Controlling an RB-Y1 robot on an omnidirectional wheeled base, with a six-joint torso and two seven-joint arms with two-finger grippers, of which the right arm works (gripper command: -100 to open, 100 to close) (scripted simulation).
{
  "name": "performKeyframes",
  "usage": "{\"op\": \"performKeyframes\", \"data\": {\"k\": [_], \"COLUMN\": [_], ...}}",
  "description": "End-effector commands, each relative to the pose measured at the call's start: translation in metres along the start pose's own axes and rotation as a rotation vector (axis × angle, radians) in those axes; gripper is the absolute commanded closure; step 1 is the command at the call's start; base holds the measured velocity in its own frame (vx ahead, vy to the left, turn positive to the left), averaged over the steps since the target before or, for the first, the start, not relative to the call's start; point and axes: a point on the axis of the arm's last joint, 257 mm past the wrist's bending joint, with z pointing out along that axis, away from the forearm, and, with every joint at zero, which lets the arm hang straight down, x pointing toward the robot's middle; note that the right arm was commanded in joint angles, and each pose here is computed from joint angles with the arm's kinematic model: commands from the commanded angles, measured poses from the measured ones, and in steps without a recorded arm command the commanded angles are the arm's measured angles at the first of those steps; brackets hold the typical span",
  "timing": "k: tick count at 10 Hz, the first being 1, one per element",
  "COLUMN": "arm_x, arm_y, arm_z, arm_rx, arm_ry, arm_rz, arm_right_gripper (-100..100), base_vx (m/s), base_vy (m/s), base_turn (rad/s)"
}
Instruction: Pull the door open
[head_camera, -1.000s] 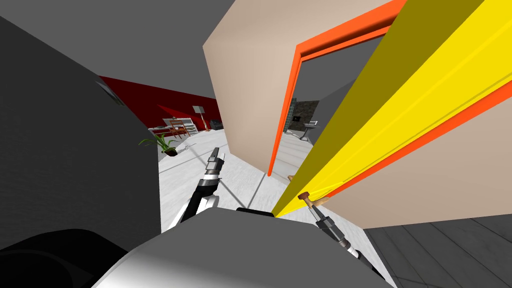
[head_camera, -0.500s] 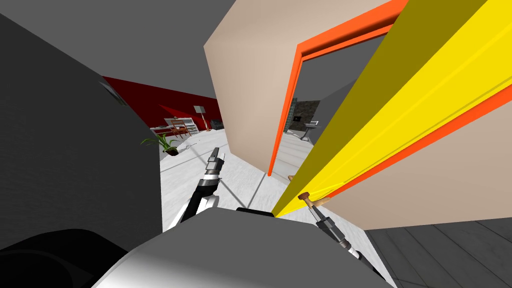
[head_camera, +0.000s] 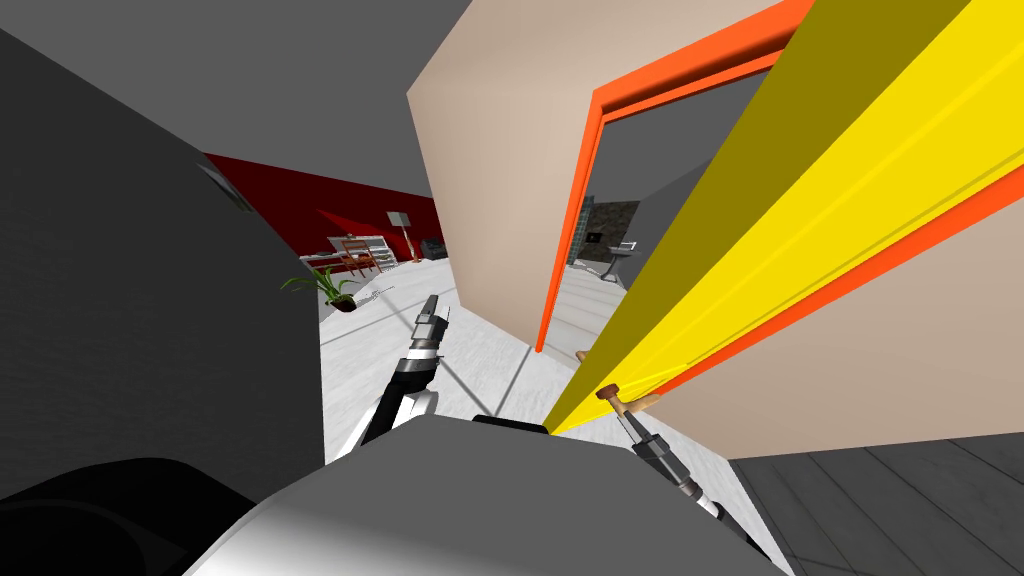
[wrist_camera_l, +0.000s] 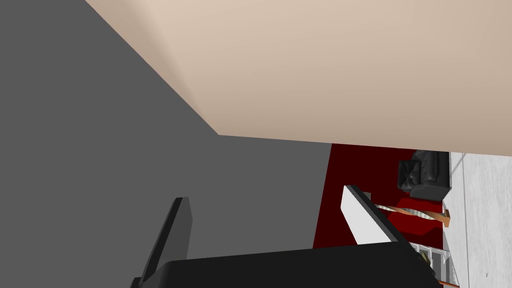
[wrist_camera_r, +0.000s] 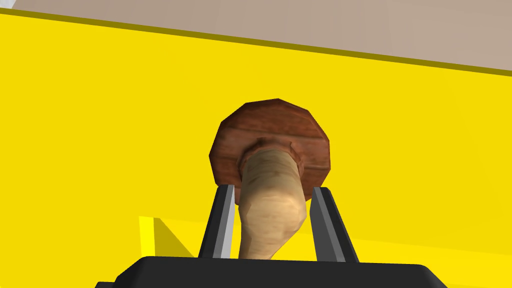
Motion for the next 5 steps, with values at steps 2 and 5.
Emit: {"op": "performKeyframes", "data": {"k": [2,5], "arm_x": [0.0067,-0.001], "arm_y": [-0.003,-0.0016], "arm_z": [-0.0018,-0.0006], "arm_rx": [0.001,0.002], "arm_ry": [0.009,0.001], "arm_rz": [0.01,0.001], "arm_right_gripper": [100,100], "base_vx": [-0.005,0.023], "base_vy": [-0.001,0.013], "base_turn": [-0.005,-0.02]}}
